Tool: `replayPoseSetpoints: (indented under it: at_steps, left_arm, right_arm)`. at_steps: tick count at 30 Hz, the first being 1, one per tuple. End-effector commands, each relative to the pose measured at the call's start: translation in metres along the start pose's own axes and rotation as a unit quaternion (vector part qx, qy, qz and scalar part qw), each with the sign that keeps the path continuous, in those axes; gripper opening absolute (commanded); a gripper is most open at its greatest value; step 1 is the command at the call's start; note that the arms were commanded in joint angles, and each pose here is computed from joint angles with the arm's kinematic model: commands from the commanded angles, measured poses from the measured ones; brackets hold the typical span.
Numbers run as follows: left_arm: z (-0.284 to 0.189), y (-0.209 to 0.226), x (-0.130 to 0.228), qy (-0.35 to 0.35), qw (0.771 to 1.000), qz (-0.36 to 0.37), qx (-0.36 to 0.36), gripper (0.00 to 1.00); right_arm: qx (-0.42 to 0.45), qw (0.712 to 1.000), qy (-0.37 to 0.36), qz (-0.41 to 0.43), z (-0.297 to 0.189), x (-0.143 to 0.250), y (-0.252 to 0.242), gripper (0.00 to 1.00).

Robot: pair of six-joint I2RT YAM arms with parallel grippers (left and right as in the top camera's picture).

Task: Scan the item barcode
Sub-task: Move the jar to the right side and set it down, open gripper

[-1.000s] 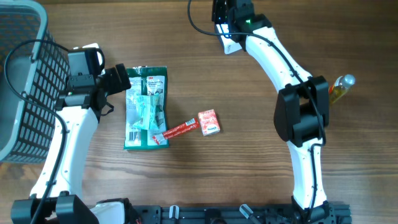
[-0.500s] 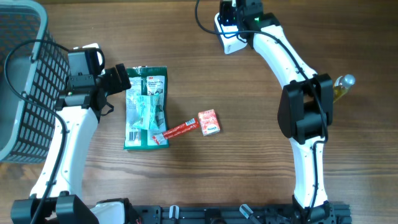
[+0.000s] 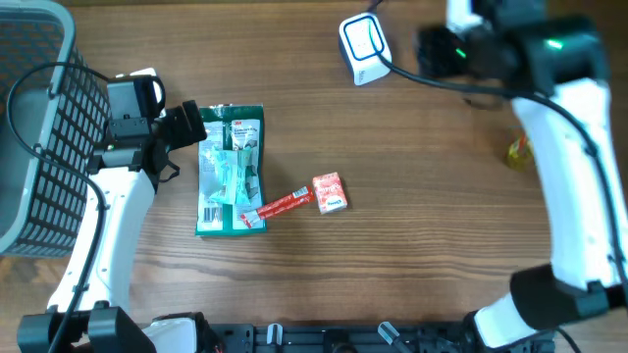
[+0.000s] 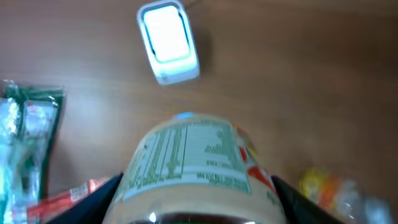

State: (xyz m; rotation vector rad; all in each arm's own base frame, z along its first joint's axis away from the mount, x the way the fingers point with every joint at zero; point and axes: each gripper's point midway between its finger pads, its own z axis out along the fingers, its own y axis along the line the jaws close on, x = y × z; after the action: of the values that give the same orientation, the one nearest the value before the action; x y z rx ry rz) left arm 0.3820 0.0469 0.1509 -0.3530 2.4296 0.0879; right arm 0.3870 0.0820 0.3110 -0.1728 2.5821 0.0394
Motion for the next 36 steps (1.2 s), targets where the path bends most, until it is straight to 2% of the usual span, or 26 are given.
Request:
replayPoseSetpoints:
  at_steps: [1, 4, 8, 12, 18, 19, 20, 22, 23, 25, 27, 29, 31, 34, 35, 36]
  left_arm:
    - [-0.005, 0.003, -0.007, -0.011, 1.000, 0.006, -0.003, 1.00]
    - [-0.005, 0.003, -0.007, -0.011, 1.000, 0.006, -0.003, 1.00]
    - [-0.005, 0.003, -0.007, -0.012, 1.000, 0.006, -0.003, 1.00]
    - [-0.005, 0.003, -0.007, -0.012, 1.000, 0.006, -0.003, 1.00]
    - [-0.005, 0.003, -0.007, -0.012, 1.000, 0.006, -0.003, 1.00]
    - [-0.005, 0.003, -0.007, -0.012, 1.000, 0.006, -0.003, 1.00]
    - [-0.005, 0.003, -0.007, -0.012, 1.000, 0.006, -0.003, 1.00]
    - [-0.005, 0.003, -0.007, -0.012, 1.000, 0.006, -0.003, 1.00]
    - [-0.005, 0.003, -0.007, -0.012, 1.000, 0.006, -0.003, 1.00]
    - [-0.005, 0.003, -0.007, -0.012, 1.000, 0.006, -0.003, 1.00]
    - [-0.005, 0.003, -0.007, -0.011, 1.000, 0.006, -0.003, 1.00]
    - [-0.005, 0.003, -0.007, -0.012, 1.000, 0.006, -0.003, 1.00]
    - [-0.005, 0.003, -0.007, -0.012, 1.000, 0.006, -0.003, 1.00]
    - [-0.005, 0.003, -0.007, -0.012, 1.000, 0.006, -0.003, 1.00]
    - [-0.005, 0.003, -0.007, -0.012, 1.000, 0.006, -0.003, 1.00]
    - [-0.005, 0.003, -0.007, -0.012, 1.000, 0.006, -0.003, 1.00]
  right_arm:
    - [0.033, 0.987, 0.137, 0.076, 0.040, 0.056, -0.029, 0.21]
    - [0.047, 0.975, 0.192, 0.099, 0.070, 0.090, -0.045, 0.21]
    - [0.055, 0.965, 0.230, 0.113, 0.115, 0.128, -0.052, 0.24]
    - [0.056, 0.962, 0.242, 0.113, 0.159, 0.164, -0.051, 0.36]
    - [0.056, 0.963, 0.239, 0.113, 0.198, 0.203, -0.050, 0.41]
    - [0.056, 0.963, 0.240, 0.113, 0.200, 0.206, -0.050, 0.49]
    - [0.056, 0.963, 0.238, 0.113, 0.202, 0.208, -0.050, 0.74]
    - [0.056, 0.964, 0.235, 0.113, 0.207, 0.213, -0.050, 0.77]
    - [0.056, 0.964, 0.232, 0.114, 0.209, 0.213, -0.050, 0.81]
    - [0.055, 0.965, 0.231, 0.115, 0.210, 0.214, -0.050, 0.97]
    - [0.055, 0.966, 0.216, 0.131, 0.209, 0.204, -0.049, 0.97]
    - [0.052, 0.971, 0.193, 0.132, 0.199, 0.178, -0.050, 0.97]
    - [0.047, 0.978, 0.150, 0.134, 0.177, 0.136, -0.050, 0.97]
    - [0.000, 0.984, 0.122, 0.132, 0.158, 0.108, -0.034, 0.93]
    - [-0.029, 0.983, 0.122, 0.135, 0.156, 0.107, -0.023, 0.89]
    - [-0.064, 0.980, 0.129, 0.136, 0.154, 0.108, -0.010, 0.75]
